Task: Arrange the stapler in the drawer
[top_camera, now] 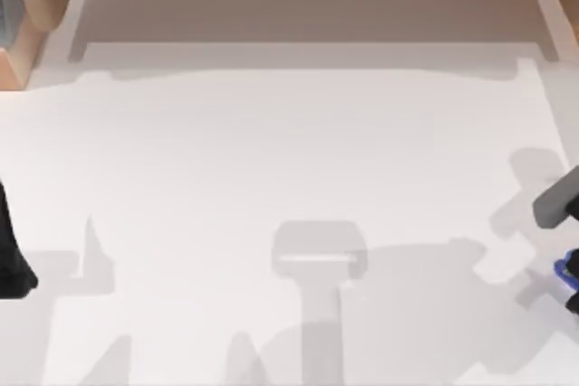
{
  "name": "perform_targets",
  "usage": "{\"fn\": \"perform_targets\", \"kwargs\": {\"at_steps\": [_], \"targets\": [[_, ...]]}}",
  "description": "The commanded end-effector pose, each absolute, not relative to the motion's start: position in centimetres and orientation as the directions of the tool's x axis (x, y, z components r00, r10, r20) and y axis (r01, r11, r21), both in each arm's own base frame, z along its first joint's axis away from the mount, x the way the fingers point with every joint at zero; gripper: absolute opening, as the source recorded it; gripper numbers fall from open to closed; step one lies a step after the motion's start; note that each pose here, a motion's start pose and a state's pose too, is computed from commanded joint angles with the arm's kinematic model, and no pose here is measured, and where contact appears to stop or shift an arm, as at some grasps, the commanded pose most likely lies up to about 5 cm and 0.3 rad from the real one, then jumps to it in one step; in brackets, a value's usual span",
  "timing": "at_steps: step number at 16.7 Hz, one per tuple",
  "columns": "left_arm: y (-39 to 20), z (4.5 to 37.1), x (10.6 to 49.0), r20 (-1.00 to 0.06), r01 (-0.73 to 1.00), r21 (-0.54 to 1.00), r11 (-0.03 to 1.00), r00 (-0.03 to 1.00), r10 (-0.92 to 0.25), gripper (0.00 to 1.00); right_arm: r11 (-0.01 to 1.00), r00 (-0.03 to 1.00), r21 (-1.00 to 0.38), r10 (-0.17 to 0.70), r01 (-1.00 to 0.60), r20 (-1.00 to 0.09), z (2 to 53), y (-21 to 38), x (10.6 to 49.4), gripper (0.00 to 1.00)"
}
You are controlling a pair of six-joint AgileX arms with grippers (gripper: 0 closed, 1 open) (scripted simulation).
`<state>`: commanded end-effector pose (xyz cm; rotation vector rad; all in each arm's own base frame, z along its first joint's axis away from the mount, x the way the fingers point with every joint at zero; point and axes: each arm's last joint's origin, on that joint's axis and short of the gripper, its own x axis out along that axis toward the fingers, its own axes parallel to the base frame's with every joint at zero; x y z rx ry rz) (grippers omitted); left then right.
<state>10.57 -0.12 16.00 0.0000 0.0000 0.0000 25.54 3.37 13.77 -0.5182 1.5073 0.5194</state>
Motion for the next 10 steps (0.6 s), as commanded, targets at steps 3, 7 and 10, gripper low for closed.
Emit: {"fn": "perform_targets", "kwargs": {"at_steps": [3, 7, 10], "targets": [[-0.1, 16.0, 10.6, 0.0, 0.0, 0.0, 1.0, 1.0, 0.0, 1.0, 0.788, 0.001, 0.0, 0.001, -0.615, -1.0, 14.5, 3.4, 25.5, 0.0], [-0.1, 16.0, 10.6, 0.0, 0.0, 0.0, 1.0, 1.0, 0.0, 1.0, 0.789, -0.004, 0.003, 0.001, -0.615, -1.0, 14.3, 3.4, 25.5, 0.0], [-0.1, 16.0, 10.6, 0.0, 0.0, 0.0, 1.0, 1.0, 0.0, 1.0, 0.799, 0.038, -0.016, 0.008, -0.602, -0.999, 15.4, 3.3, 26.8, 0.0]]}}
